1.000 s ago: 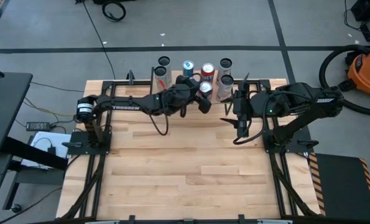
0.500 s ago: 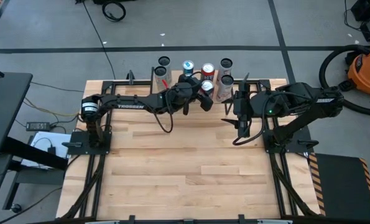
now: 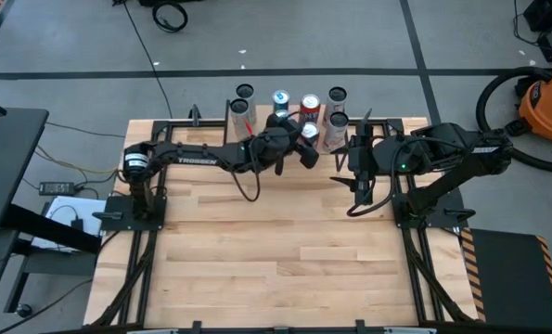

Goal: Place canned beverage on shelf
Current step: Put the red soda can on the shelf aligned with the other red soda can, then adjust the soda cans on the shelf

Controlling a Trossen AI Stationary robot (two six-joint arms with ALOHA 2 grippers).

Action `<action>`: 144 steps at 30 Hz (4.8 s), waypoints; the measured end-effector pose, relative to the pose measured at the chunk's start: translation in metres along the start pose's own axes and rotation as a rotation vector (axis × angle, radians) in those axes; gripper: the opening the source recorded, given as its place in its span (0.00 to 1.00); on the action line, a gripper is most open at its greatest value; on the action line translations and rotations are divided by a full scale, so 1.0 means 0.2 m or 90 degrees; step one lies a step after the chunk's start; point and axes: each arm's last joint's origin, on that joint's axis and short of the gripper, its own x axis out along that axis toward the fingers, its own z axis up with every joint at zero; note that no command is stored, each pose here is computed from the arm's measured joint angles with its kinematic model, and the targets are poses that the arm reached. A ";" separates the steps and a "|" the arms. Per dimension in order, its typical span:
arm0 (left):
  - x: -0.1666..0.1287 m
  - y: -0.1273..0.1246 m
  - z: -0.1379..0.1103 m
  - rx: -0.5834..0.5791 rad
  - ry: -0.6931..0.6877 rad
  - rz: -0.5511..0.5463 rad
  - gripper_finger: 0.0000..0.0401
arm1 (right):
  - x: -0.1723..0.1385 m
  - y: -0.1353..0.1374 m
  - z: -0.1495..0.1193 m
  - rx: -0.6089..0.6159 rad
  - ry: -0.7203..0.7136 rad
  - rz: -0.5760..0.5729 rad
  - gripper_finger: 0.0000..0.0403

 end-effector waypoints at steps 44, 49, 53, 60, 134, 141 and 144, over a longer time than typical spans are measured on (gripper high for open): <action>0.05 -0.01 -0.02 0.008 -0.051 0.049 0.67 | 0.00 0.00 -0.01 0.013 0.008 0.017 0.73; 0.05 -0.01 -0.03 -0.003 -0.050 0.047 0.69 | 0.00 0.00 -0.01 0.013 0.008 0.017 0.73; 0.05 -0.01 -0.03 -0.005 -0.050 0.048 0.70 | 0.00 0.00 -0.01 0.013 0.008 0.017 0.73; 0.05 -0.01 -0.02 -0.009 -0.053 0.049 0.70 | 0.00 0.00 -0.01 0.013 0.008 0.017 0.73; -0.80 -0.21 0.04 0.287 0.118 0.130 0.22 | 0.10 0.05 -0.03 0.031 0.069 0.017 0.33; -1.03 -0.06 0.07 0.266 0.170 0.135 0.13 | 0.21 0.09 -0.06 0.047 0.059 0.010 0.18; -1.09 0.00 0.08 0.266 0.186 0.142 0.09 | 0.27 0.09 -0.07 0.063 0.044 0.001 0.12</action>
